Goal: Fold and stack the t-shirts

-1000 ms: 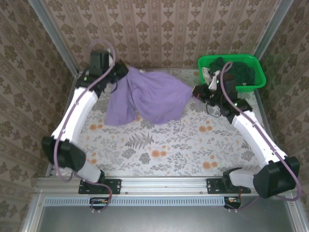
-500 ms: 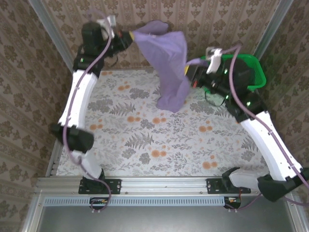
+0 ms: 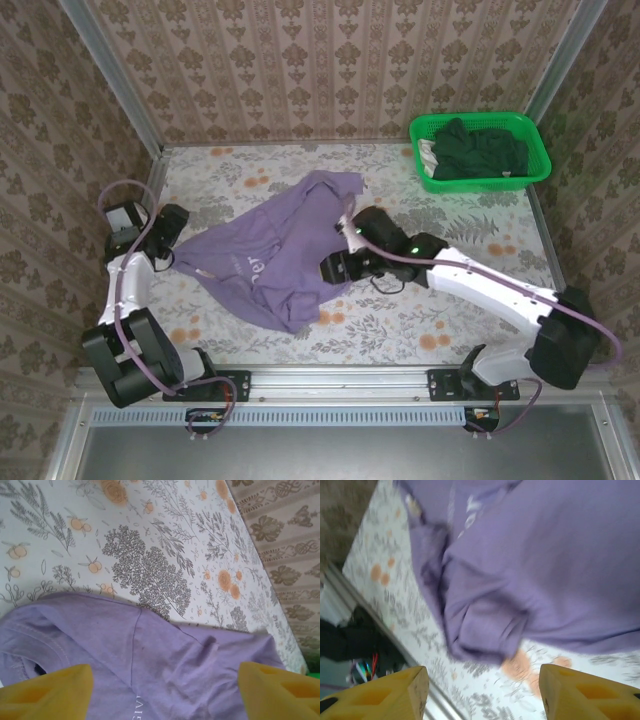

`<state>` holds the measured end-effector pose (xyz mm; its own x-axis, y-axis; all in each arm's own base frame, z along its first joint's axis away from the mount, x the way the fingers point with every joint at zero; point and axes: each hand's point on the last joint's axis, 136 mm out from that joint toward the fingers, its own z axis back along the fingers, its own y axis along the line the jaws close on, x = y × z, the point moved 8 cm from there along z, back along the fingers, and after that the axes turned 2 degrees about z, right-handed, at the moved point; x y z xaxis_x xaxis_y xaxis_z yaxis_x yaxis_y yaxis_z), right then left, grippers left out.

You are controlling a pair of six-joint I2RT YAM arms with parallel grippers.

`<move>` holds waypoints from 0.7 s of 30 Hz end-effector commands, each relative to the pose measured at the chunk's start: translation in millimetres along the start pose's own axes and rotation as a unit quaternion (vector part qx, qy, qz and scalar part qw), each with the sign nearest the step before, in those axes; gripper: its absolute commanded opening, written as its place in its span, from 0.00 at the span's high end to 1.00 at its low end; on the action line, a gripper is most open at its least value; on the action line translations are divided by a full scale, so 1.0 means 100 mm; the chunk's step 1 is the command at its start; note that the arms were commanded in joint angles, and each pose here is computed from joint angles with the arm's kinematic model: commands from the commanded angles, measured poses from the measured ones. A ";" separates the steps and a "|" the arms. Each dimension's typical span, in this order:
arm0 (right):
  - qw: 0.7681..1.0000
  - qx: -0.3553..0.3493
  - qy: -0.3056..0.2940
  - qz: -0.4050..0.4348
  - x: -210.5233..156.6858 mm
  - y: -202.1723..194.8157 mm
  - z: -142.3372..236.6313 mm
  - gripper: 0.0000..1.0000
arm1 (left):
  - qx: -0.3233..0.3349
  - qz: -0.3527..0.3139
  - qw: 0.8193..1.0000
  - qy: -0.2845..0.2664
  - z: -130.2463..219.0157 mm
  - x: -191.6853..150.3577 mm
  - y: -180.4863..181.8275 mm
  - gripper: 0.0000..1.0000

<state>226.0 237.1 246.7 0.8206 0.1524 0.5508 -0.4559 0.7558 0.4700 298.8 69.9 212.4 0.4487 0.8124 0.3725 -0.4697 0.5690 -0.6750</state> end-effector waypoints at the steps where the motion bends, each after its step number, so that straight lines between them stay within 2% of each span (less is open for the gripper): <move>1: 0.991 -0.053 -0.089 -0.082 0.29 -0.36 0.31 0.38 | -0.001 -0.044 0.999 0.000 0.04 0.05 -0.30 0.18; 4: 0.981 -0.134 -0.088 -0.108 0.37 -0.68 0.28 0.38 | 0.056 -0.115 0.991 0.046 -0.07 -0.17 -0.49 0.15; 8: 0.971 -0.179 -0.046 -0.153 0.42 -1.04 -0.02 0.38 | 0.088 -0.168 0.974 0.126 -0.33 -0.57 -0.64 0.18; 13: 0.955 -0.221 0.003 -0.196 0.38 -1.45 -0.41 0.38 | 0.142 -0.242 0.935 0.218 -0.73 -0.98 -0.68 0.12; 15: 0.950 -0.242 0.023 -0.194 0.38 -1.56 -0.53 0.38 | 0.161 -0.248 0.926 0.235 -0.85 -1.03 -0.66 0.12; 21: 0.932 -0.290 0.066 -0.208 0.24 -1.87 -0.74 0.38 | 0.170 -0.251 0.920 0.250 -1.17 -1.05 -0.72 0.11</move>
<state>355.3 155.4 124.8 0.9338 -0.1796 0.3094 0.1166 0.9704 0.2115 364.9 -69.2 138.2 0.9179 0.3591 0.1688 -0.3099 0.9144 -0.2604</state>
